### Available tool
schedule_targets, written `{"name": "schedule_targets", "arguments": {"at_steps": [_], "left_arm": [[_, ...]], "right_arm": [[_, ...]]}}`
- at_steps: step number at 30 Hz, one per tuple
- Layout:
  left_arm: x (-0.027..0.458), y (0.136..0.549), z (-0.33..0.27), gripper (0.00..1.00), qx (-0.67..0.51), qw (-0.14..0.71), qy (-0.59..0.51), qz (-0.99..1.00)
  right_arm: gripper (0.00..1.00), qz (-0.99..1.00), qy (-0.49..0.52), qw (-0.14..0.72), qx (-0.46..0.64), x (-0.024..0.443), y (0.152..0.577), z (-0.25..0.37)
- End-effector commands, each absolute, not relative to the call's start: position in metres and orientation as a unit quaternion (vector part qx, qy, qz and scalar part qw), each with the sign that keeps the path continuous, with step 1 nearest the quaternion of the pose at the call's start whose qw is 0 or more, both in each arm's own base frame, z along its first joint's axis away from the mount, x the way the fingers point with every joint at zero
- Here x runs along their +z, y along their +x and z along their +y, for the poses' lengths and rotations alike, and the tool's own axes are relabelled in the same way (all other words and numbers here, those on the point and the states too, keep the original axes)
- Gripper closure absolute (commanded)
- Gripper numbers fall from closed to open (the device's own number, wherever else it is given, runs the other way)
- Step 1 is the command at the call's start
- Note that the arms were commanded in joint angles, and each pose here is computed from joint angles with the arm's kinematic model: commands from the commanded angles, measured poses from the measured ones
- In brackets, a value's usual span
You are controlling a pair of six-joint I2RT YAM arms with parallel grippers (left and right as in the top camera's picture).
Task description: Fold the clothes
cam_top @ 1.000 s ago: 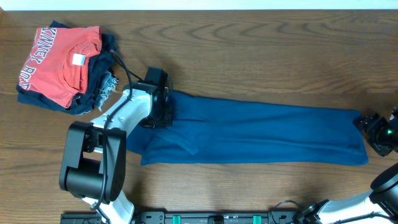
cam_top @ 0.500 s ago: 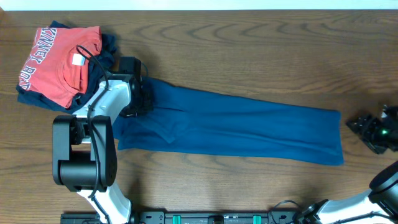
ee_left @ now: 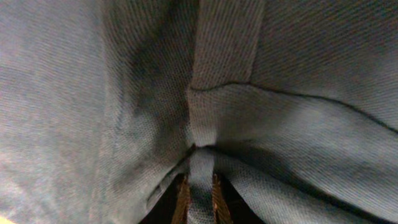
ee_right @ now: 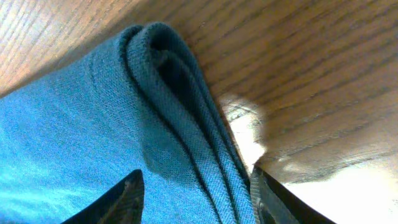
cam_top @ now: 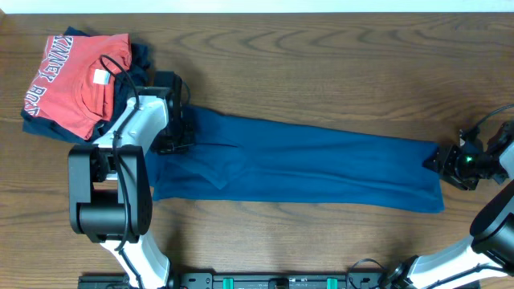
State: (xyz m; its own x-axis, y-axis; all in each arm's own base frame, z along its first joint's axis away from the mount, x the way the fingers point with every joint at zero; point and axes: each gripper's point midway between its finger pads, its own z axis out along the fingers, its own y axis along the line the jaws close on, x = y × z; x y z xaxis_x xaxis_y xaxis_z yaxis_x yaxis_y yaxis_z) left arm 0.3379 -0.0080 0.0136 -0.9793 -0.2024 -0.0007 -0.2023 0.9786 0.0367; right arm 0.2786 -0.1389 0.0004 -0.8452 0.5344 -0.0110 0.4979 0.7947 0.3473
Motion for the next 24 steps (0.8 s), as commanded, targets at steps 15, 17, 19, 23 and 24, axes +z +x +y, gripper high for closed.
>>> {"name": "schedule_targets", "arguments": {"at_steps": [15, 17, 19, 23, 24], "left_arm": [[0.12, 0.361, -0.006, 0.69, 0.001, -0.148, 0.101, -0.984], [0.12, 0.359, -0.006, 0.69, 0.0, -0.145, 0.101, -0.984], [0.12, 0.357, -0.006, 0.69, 0.0, -0.141, 0.101, -0.985], [0.12, 0.355, -0.006, 0.69, -0.001, -0.138, 0.101, -0.985], [0.12, 0.355, -0.006, 0.69, -0.001, -0.138, 0.101, -0.985]], "right_arm": [[0.99, 0.929, 0.322, 0.041, 0.177, 0.017, 0.288, -0.162], [0.99, 0.93, 0.326, 0.043, 0.162, 0.027, 0.29, -0.173], [0.99, 0.932, 0.33, 0.042, 0.145, 0.039, 0.29, -0.183], [0.99, 0.927, 0.347, 0.049, 0.131, 0.063, 0.293, -0.19], [0.99, 0.928, 0.345, 0.053, 0.129, 0.068, 0.294, -0.189]]}}
